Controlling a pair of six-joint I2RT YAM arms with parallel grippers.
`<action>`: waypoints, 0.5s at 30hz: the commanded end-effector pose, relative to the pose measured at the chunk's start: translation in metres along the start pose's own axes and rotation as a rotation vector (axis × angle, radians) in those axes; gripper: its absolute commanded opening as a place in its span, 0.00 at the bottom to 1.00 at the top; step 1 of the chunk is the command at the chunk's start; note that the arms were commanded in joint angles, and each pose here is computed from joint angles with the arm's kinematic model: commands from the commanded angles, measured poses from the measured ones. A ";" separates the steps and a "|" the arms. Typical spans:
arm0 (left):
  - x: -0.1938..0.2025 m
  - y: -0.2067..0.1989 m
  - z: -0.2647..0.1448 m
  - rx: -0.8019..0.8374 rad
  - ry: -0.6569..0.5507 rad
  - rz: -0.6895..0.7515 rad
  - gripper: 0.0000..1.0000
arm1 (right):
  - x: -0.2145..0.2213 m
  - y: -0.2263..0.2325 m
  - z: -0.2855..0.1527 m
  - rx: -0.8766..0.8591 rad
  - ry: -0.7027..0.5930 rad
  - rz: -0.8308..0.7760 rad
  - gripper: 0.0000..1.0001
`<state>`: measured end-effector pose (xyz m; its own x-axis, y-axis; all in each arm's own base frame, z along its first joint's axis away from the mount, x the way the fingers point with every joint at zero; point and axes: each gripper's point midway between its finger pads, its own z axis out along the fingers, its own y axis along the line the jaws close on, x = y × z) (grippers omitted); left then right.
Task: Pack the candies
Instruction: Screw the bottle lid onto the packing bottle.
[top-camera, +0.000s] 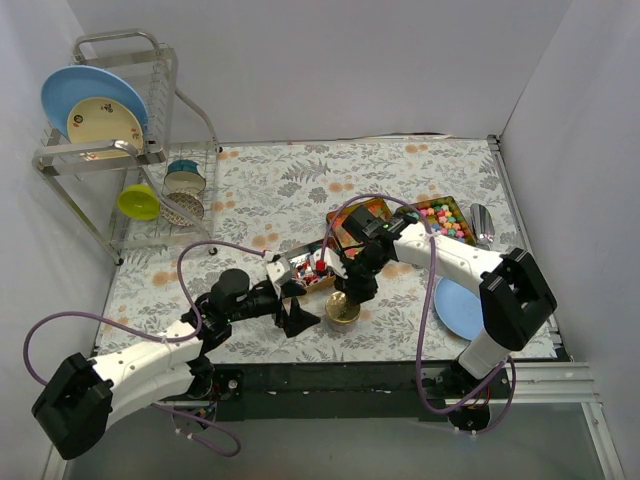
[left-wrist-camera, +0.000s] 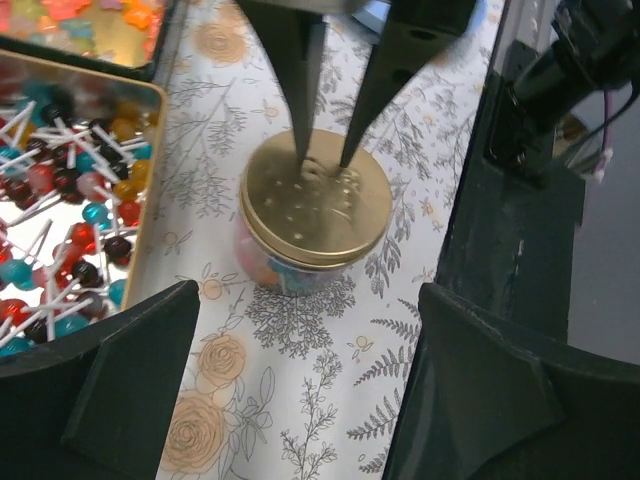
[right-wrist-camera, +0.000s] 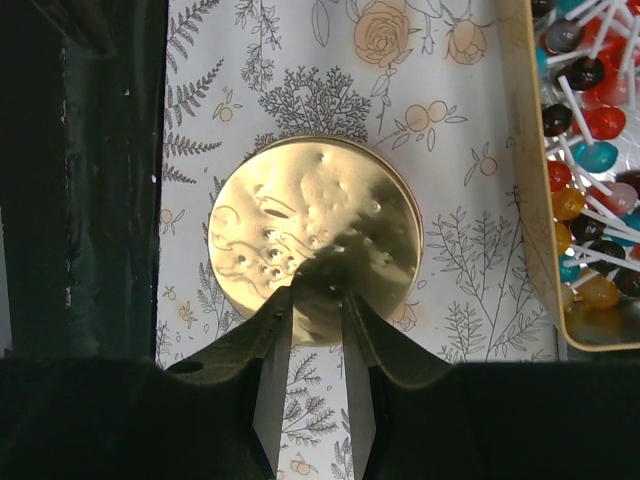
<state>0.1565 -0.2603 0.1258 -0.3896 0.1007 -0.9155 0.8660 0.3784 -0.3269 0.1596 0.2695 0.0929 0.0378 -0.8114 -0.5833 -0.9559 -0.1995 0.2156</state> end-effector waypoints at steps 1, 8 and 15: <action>-0.006 -0.012 0.010 0.048 -0.076 0.247 0.92 | -0.003 0.008 0.007 -0.028 0.012 -0.076 0.34; 0.023 -0.034 0.024 0.076 -0.042 0.322 0.93 | -0.001 0.019 0.020 -0.023 0.053 -0.130 0.34; 0.039 -0.009 0.030 -0.041 -0.043 0.355 0.93 | 0.005 0.022 0.032 -0.009 0.024 -0.068 0.33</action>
<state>0.1198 -0.2892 0.0820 -0.1228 0.2254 -0.9665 0.9618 0.2672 -0.0599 0.1355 0.2870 0.0877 0.1651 -0.7743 -0.6109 -0.9392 -0.3124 0.1422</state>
